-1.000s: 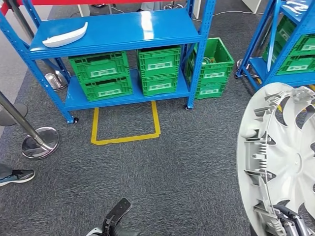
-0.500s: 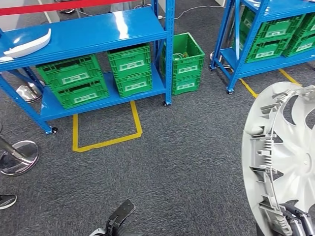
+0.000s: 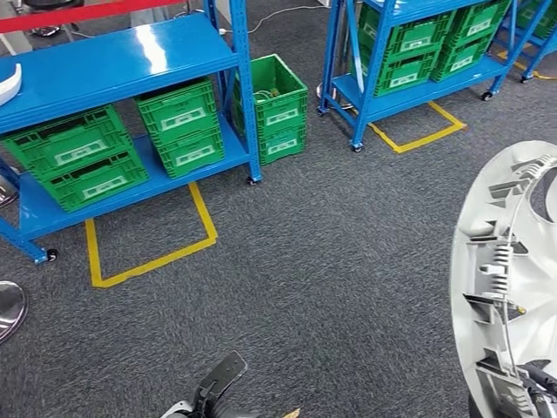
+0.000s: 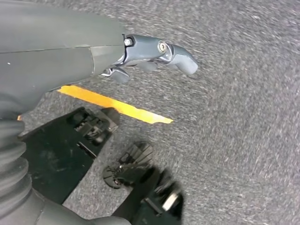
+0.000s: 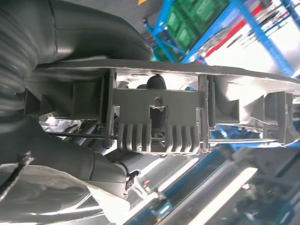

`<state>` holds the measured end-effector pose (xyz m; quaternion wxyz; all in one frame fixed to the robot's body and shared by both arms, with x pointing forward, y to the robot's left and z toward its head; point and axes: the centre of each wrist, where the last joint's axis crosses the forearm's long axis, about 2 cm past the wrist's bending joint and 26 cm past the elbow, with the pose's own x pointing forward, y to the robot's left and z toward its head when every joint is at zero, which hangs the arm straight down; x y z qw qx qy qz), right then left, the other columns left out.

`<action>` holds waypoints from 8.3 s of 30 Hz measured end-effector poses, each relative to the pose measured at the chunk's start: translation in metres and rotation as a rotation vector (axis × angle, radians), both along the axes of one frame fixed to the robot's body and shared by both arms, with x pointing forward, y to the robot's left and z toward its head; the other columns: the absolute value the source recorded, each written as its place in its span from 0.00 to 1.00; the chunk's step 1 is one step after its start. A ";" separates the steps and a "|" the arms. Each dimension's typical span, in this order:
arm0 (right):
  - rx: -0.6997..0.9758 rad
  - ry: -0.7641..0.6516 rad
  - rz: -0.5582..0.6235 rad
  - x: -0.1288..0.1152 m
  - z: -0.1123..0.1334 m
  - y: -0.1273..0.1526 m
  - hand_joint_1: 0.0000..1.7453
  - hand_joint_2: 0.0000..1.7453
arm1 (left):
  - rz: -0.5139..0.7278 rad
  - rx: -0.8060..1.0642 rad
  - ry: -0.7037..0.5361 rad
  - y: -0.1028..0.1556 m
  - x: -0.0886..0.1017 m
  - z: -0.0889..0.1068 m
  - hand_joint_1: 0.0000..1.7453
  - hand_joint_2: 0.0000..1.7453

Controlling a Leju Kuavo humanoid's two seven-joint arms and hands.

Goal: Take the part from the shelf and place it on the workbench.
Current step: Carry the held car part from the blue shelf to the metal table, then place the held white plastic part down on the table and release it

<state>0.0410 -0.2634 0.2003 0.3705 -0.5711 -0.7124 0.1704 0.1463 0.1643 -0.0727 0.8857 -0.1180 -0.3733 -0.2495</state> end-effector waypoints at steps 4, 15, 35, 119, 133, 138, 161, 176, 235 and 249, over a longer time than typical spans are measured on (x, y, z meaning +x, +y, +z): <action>-0.004 -0.021 0.012 0.002 0.001 0.000 1.00 1.00 | 0.004 0.004 -0.003 0.002 0.001 0.000 0.00 1.00; -0.024 -0.079 0.086 0.014 -0.005 0.003 1.00 1.00 | 0.082 0.000 0.004 0.019 -0.002 -0.005 0.00 1.00; -0.004 -0.093 0.121 0.030 -0.018 0.008 1.00 1.00 | 0.141 0.008 -0.001 0.034 -0.002 -0.008 0.00 1.00; 0.004 -0.064 0.111 0.019 -0.015 0.010 1.00 1.00 | 0.161 0.029 0.028 0.027 -0.025 -0.014 0.00 1.00; 0.004 -0.065 0.102 0.020 -0.015 0.008 1.00 1.00 | 0.169 0.028 0.030 0.028 -0.025 -0.014 0.00 1.00; 0.006 -0.065 0.099 0.020 -0.015 0.007 1.00 1.00 | 0.171 0.030 0.030 0.029 -0.025 -0.014 0.00 1.00; 0.026 -0.034 0.039 0.017 -0.016 0.000 1.00 1.00 | 0.186 0.036 0.023 0.028 -0.025 -0.014 0.00 1.00; 0.014 0.007 0.009 0.009 -0.018 -0.004 1.00 1.00 | 0.198 0.029 0.027 0.029 -0.026 -0.014 0.00 1.00; 0.077 0.143 -0.045 0.005 -0.025 -0.010 1.00 1.00 | 0.203 0.034 0.042 0.044 -0.023 -0.016 0.00 1.00; 0.077 0.160 -0.032 0.004 -0.027 -0.010 1.00 1.00 | 0.201 0.031 0.040 0.043 -0.021 -0.016 0.00 1.00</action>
